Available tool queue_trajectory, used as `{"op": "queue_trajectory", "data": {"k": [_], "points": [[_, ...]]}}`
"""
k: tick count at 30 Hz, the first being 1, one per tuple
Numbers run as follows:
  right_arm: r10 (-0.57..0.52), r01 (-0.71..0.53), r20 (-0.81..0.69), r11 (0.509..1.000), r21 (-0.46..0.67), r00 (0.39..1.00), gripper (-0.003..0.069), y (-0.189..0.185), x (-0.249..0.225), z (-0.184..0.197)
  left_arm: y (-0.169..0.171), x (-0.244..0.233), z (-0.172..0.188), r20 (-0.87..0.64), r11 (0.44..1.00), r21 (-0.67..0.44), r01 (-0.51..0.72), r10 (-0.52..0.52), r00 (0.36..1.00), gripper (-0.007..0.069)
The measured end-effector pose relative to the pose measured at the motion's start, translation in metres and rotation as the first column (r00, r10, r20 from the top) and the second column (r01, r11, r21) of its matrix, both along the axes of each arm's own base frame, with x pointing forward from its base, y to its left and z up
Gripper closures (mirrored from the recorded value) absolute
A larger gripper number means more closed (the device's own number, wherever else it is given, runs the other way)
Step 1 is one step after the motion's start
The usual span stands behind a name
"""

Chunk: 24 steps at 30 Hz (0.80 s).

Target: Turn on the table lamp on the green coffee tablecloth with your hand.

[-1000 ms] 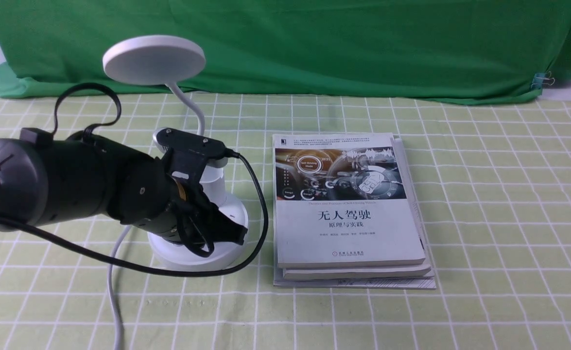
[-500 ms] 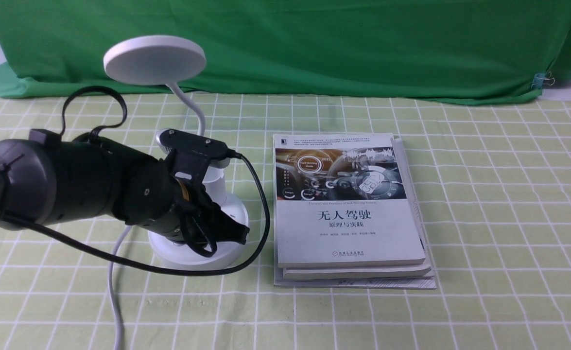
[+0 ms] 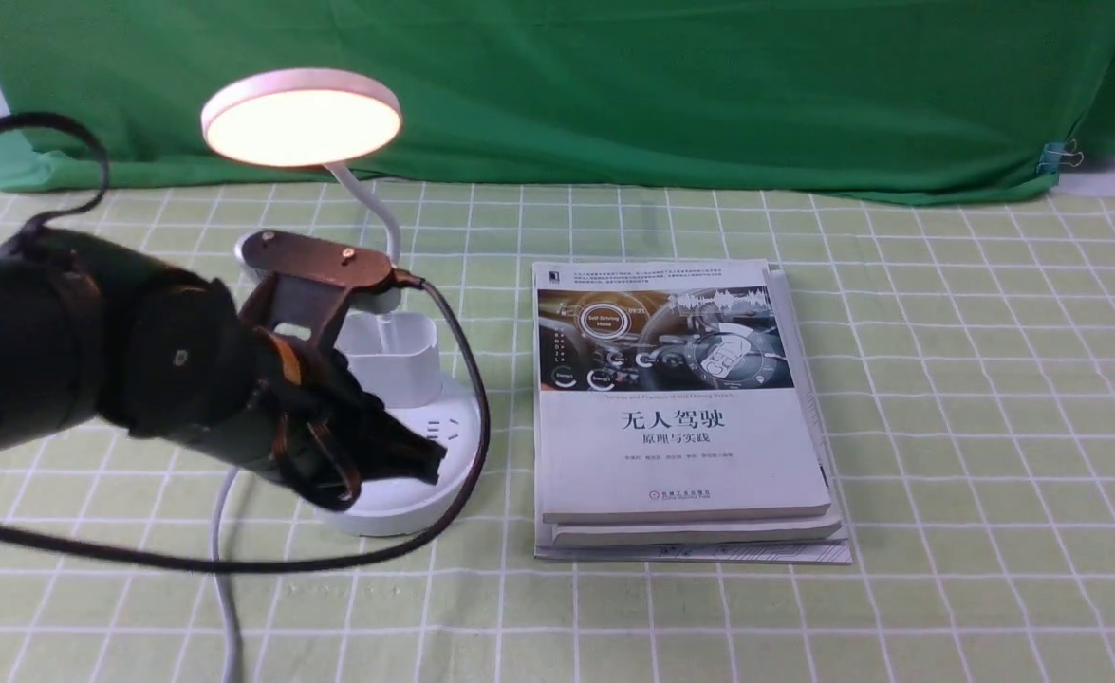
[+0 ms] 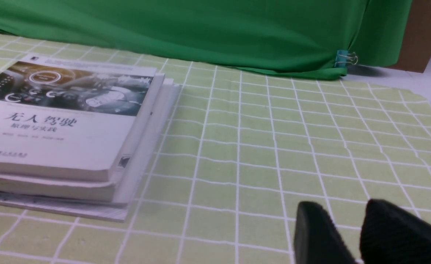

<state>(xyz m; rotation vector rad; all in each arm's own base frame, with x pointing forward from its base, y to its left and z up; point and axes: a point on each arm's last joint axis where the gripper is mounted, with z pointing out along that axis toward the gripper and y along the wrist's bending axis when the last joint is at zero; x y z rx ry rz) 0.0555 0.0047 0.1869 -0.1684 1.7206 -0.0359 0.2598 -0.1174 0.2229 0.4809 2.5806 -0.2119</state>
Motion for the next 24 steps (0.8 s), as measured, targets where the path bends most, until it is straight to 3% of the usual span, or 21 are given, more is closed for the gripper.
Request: {"op": "queue_trajectory", "data": {"k": [6,10,13,16,21,24], "points": [[0.000,0.000,0.000,1.000,0.000,1.000,0.0414,0.000,0.000,0.000,0.025,-0.068,0.010,0.042,0.996,-0.090,-0.019,0.023,0.999,0.0610],[0.000,0.000,0.000,1.000,0.000,1.000,0.0414,0.000,0.000,0.000,0.039,-0.099,0.029,0.183,0.987,-0.161,-0.010,0.040,0.982,0.0610],[0.000,0.000,0.000,1.000,0.000,1.000,0.0414,0.000,0.000,0.000,0.051,-0.122,0.051,0.342,0.982,-0.188,0.028,0.039,0.939,0.0608],[0.000,0.000,0.000,1.000,0.000,1.000,0.0414,0.000,0.000,0.000,0.067,-0.150,0.077,0.537,0.978,-0.193,0.076,0.040,0.842,0.0608],[0.000,0.000,0.000,1.000,0.000,1.000,0.0414,0.000,0.000,0.000,0.080,-0.178,0.097,0.682,0.970,-0.215,0.112,0.068,0.728,0.0606],[0.000,0.000,0.000,1.000,0.000,1.000,0.0414,0.000,0.000,0.000,0.085,-0.187,0.101,0.719,0.966,-0.228,0.123,0.082,0.690,0.0606]]}}
